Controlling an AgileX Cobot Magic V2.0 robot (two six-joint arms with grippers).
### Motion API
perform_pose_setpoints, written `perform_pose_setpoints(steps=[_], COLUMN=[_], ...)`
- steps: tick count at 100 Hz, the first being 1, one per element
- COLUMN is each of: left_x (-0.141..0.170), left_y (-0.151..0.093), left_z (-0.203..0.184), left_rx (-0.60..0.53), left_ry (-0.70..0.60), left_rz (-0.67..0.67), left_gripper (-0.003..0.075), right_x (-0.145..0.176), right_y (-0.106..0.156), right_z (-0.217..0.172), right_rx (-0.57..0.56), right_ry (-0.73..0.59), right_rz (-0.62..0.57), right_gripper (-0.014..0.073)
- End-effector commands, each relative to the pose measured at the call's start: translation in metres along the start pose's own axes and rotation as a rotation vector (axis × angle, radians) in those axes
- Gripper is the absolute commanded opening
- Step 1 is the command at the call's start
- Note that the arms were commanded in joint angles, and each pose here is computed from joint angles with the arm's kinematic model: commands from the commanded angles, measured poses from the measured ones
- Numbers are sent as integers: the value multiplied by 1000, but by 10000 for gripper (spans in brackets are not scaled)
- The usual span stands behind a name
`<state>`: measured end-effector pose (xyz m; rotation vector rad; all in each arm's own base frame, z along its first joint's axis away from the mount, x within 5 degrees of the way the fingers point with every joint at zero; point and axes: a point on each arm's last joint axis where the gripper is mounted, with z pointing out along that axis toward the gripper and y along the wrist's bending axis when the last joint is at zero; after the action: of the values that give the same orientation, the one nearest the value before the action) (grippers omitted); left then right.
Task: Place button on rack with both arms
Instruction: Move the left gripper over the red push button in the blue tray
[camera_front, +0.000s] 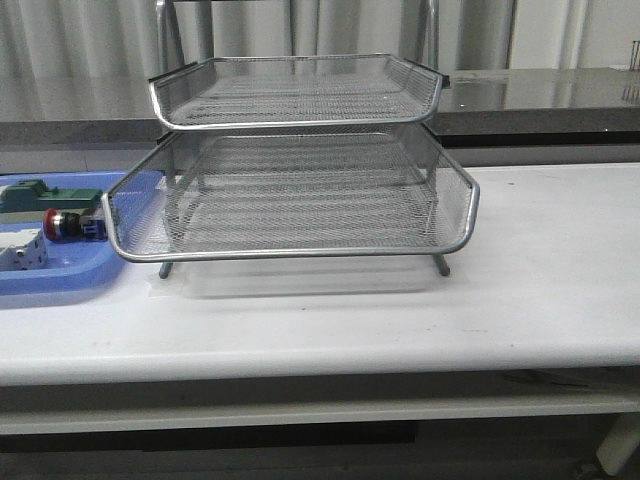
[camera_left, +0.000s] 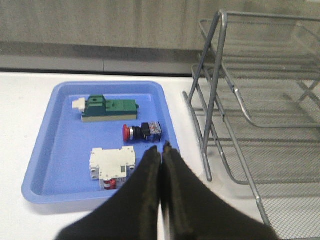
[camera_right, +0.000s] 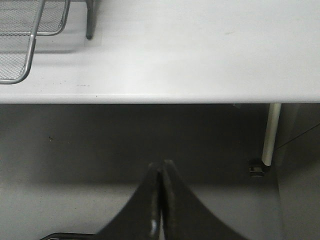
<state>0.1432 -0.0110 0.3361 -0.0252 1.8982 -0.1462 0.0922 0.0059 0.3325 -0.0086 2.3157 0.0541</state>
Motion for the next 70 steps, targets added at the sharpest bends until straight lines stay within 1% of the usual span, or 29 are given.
perform_pose_setpoints(steps=[1, 5, 18, 19, 24, 34, 50, 70], left_x=[-28, -37, -52, -54, -58, -65, -68, -66], left_y=[-3, -4, -3, -3, -3, -1, 2, 3], left_z=[17, 24, 59, 59, 72, 95, 124, 138], left_rx=[2, 3, -20, -19, -30, -49, -69, -65], left_ry=[36, 71, 264, 256, 319, 394, 454, 492], left_rz=[-14, -14, 33, 33, 47, 74, 100, 119], left_gripper=[-21, -21, -21, -21, -21, -21, -21, -13], right_x=[-12, -12, -12, -12, -12, -12, -12, -12], right_y=[0, 0, 0, 0, 0, 0, 0, 0], right_z=[-8, -8, -8, -8, -8, -8, -8, -8], right_rx=[2, 2, 2, 2, 2, 2, 2, 2], right_ry=[-90, -90, -90, -90, -90, -90, -90, -90], right_rz=[-3, -3, -3, -3, -3, -3, -3, -3], right_gripper=[-69, -69, -69, -69, -69, -69, -69, -69])
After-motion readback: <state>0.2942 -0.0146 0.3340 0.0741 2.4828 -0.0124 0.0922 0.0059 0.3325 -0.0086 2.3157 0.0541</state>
